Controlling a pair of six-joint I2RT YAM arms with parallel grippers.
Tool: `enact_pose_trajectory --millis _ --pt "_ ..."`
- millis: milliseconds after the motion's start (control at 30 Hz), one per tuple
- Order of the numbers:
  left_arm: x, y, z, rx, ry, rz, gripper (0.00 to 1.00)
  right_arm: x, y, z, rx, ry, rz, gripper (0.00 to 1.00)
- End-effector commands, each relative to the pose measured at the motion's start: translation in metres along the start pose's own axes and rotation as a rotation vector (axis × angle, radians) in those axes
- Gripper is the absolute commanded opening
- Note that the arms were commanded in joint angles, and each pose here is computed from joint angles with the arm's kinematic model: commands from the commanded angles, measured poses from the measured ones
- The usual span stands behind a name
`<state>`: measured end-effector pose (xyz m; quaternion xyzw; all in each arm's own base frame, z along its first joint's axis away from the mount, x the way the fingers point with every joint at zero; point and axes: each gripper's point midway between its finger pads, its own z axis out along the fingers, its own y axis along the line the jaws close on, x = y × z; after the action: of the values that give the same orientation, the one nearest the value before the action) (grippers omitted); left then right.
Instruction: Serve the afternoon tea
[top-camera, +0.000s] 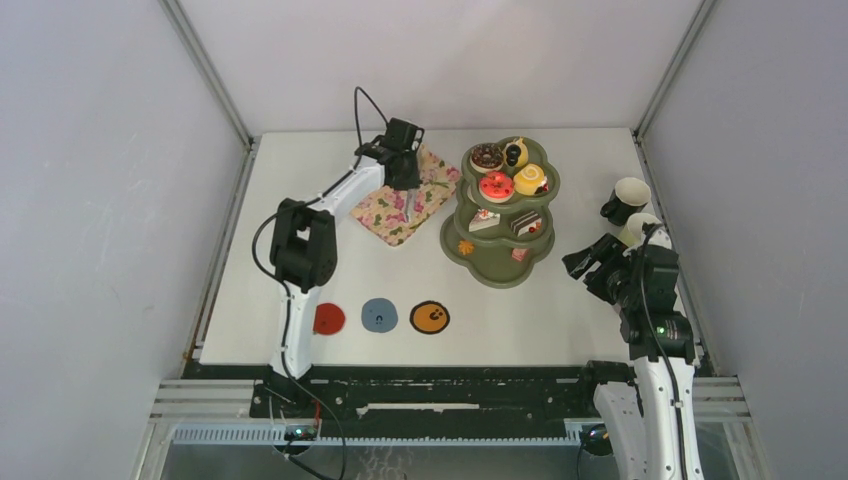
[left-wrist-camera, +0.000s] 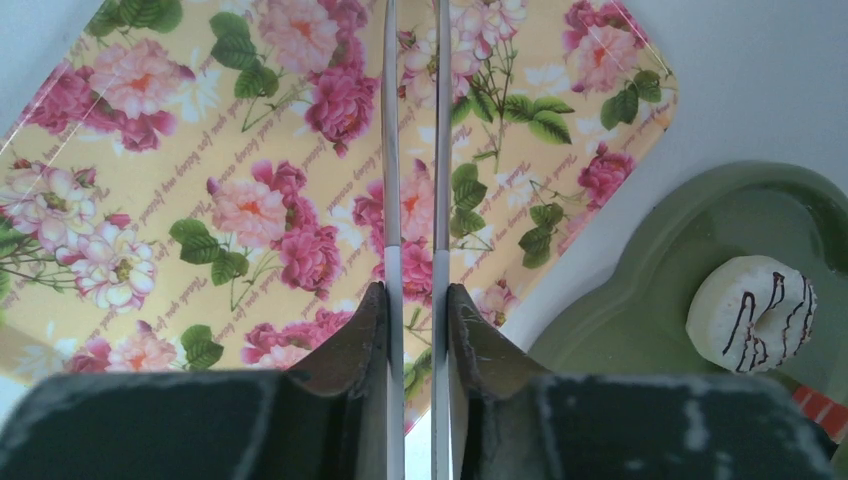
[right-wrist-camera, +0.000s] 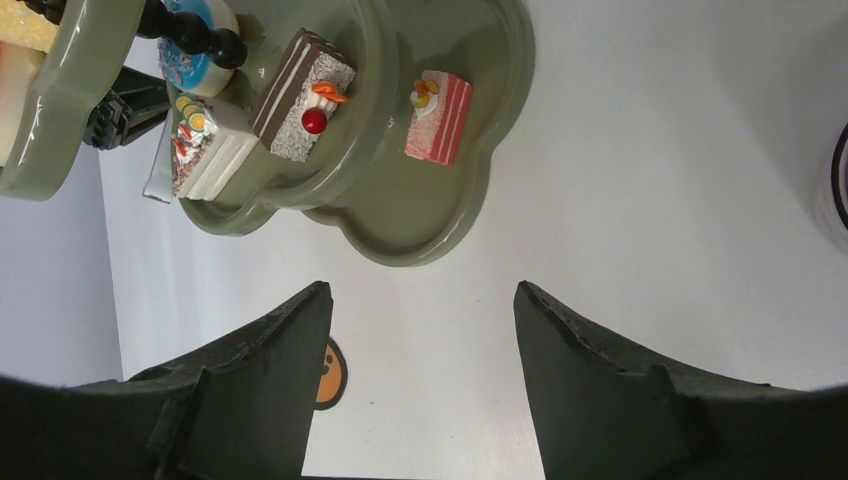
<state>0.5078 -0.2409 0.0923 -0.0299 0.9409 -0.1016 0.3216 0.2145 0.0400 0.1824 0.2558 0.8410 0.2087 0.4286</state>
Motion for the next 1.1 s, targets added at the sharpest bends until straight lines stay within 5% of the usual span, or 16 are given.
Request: enact_pose_trajectory --millis 0,133,467,1067 --pt "-0.026 -0.009 -0.017 0.015 -0.086 -0.005 0.14 -0.019 0.014 -0.005 -0.037 -0.065 -0.035 0.75" --pt "-0.023 -0.011 -0.026 0.026 -0.089 0.007 0.0 -0.02 0.015 -0.005 -0.042 -0.068 -0.034 0.75" --pt "0.009 -0.003 -0.071 0.053 -0.094 0.037 0.0 -0.019 0.014 -0.006 -0.038 -0.066 -0.031 0.75" --pt "0.132 0.009 -0.173 0.132 -0.047 0.147 0.0 -0.015 0.013 -0.005 -0.048 -0.07 -0.024 0.75"
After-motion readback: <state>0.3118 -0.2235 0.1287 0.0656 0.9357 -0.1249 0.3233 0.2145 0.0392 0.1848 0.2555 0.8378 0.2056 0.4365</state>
